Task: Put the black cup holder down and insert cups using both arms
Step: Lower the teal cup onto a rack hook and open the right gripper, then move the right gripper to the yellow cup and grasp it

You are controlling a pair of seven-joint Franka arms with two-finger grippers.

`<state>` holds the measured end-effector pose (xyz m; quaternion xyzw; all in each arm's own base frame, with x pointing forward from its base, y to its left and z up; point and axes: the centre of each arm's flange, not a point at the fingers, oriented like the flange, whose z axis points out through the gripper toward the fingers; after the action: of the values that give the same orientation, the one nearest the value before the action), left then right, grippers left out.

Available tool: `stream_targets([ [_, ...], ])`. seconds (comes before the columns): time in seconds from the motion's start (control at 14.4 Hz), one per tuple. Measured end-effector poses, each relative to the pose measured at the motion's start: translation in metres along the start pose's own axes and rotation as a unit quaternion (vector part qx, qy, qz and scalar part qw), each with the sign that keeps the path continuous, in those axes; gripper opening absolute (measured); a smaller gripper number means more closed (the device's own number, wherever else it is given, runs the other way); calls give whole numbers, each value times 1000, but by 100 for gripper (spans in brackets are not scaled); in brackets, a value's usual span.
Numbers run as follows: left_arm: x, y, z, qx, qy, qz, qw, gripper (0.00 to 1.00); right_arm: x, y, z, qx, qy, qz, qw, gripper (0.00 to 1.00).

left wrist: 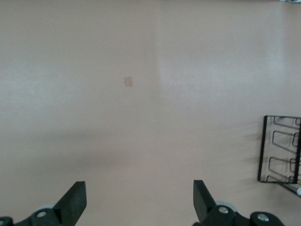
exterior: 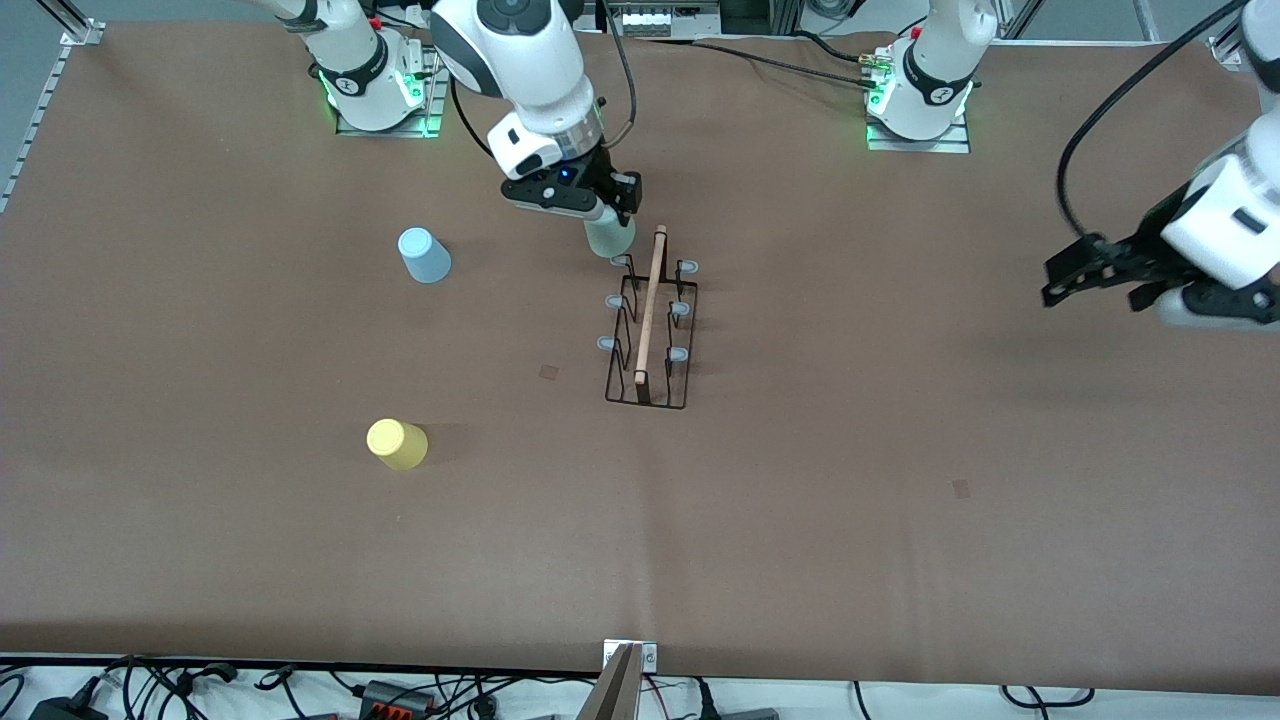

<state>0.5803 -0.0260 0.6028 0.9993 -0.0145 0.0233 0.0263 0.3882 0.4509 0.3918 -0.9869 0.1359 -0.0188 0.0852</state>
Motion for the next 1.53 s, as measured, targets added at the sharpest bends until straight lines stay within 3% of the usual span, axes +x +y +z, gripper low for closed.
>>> stream_targets([
  [0.28, -25, -19, -4, 11, -3, 1, 1000, 100, 3, -3, 19, 6, 4, -6, 1000, 67],
  [0.7, -28, 4, 2, 43, -16, 31, 998, 100, 2, -3, 48, -5, 7, -23, 1000, 67],
  [0.77, -29, 6, 2, 45, -17, 33, 998, 100, 4, -3, 52, -3, 7, -21, 1000, 71],
  [0.98, -30, 4, 3, 45, -24, 31, 998, 100, 17, 0, 47, 0, 16, -15, 1000, 99],
  [1.04, -30, 3, 3, 45, -25, 30, 998, 100, 25, 3, 37, -6, 21, -13, 1000, 100],
  [1.25, -29, 3, 6, 45, -27, 31, 998, 100, 66, 32, -13, -41, 37, -44, 998, 100],
  [1.53, -28, 2, 8, 45, -29, 29, 998, 100, 194, 144, -38, -71, 45, -130, 988, 100],
])
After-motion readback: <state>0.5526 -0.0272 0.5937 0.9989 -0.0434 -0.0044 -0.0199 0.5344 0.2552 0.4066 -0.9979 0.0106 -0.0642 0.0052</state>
